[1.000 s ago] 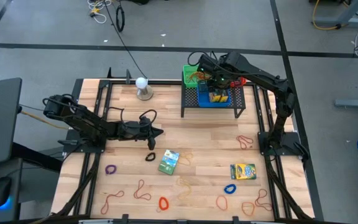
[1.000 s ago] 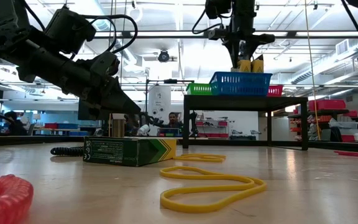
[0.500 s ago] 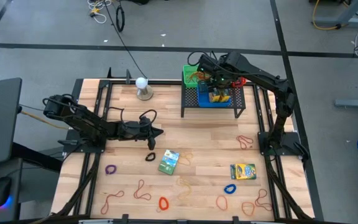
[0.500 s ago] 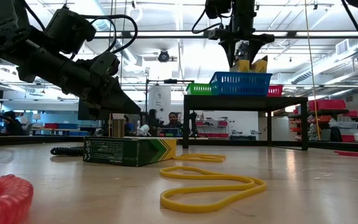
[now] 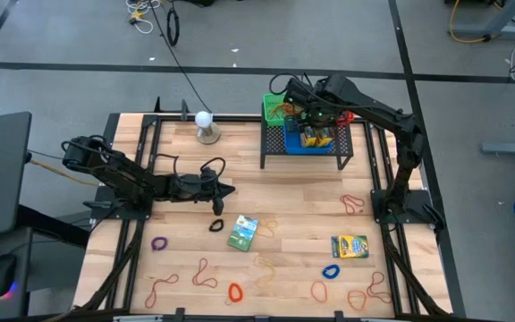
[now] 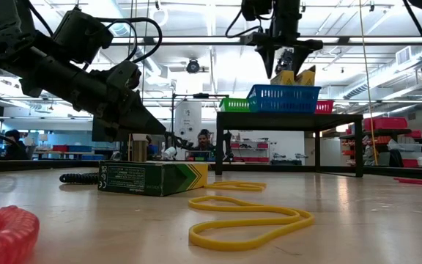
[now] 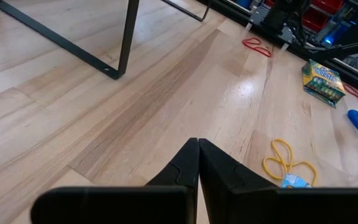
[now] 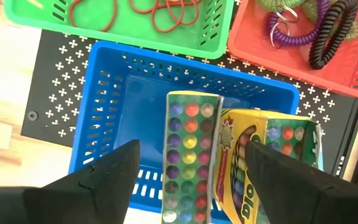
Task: Pick & Place Office Desk Supplies
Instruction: Adjust the yellow crayon boxes in the blue bin
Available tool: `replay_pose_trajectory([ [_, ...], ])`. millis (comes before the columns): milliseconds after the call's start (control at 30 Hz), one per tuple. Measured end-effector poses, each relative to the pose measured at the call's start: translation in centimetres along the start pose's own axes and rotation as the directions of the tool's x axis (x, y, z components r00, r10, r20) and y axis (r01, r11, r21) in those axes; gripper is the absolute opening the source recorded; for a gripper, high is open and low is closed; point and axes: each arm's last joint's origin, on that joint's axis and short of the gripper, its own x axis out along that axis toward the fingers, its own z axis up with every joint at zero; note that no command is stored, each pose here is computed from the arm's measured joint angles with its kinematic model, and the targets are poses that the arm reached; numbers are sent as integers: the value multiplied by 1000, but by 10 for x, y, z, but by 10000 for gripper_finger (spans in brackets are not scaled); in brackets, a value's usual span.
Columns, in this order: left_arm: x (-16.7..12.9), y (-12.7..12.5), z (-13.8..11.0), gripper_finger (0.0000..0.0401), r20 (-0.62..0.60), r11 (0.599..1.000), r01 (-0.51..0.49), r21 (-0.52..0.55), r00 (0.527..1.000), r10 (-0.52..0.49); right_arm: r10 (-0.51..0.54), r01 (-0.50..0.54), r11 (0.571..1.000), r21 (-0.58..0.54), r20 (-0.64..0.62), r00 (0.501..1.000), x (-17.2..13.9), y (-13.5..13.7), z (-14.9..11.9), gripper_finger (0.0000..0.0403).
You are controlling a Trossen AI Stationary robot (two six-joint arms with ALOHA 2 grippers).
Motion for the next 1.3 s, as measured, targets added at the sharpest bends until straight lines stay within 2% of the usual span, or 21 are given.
replay_pose_trajectory([
  [733,0,0,0,14,0,1000,0,0,1000,0,59,-58,998,-21,47,997,-2,5,3,300],
  [900,0,0,0,14,0,1000,0,0,1000,0,81,-79,997,-20,120,989,-15,0,3,301],
  [1133,0,0,0,14,-1,1000,2,1,1000,-2,82,-87,996,16,195,977,-39,-18,-2,345],
  [1300,0,0,0,14,-1,1000,2,0,1000,-2,18,-28,997,70,135,991,-42,-31,-10,384],
])
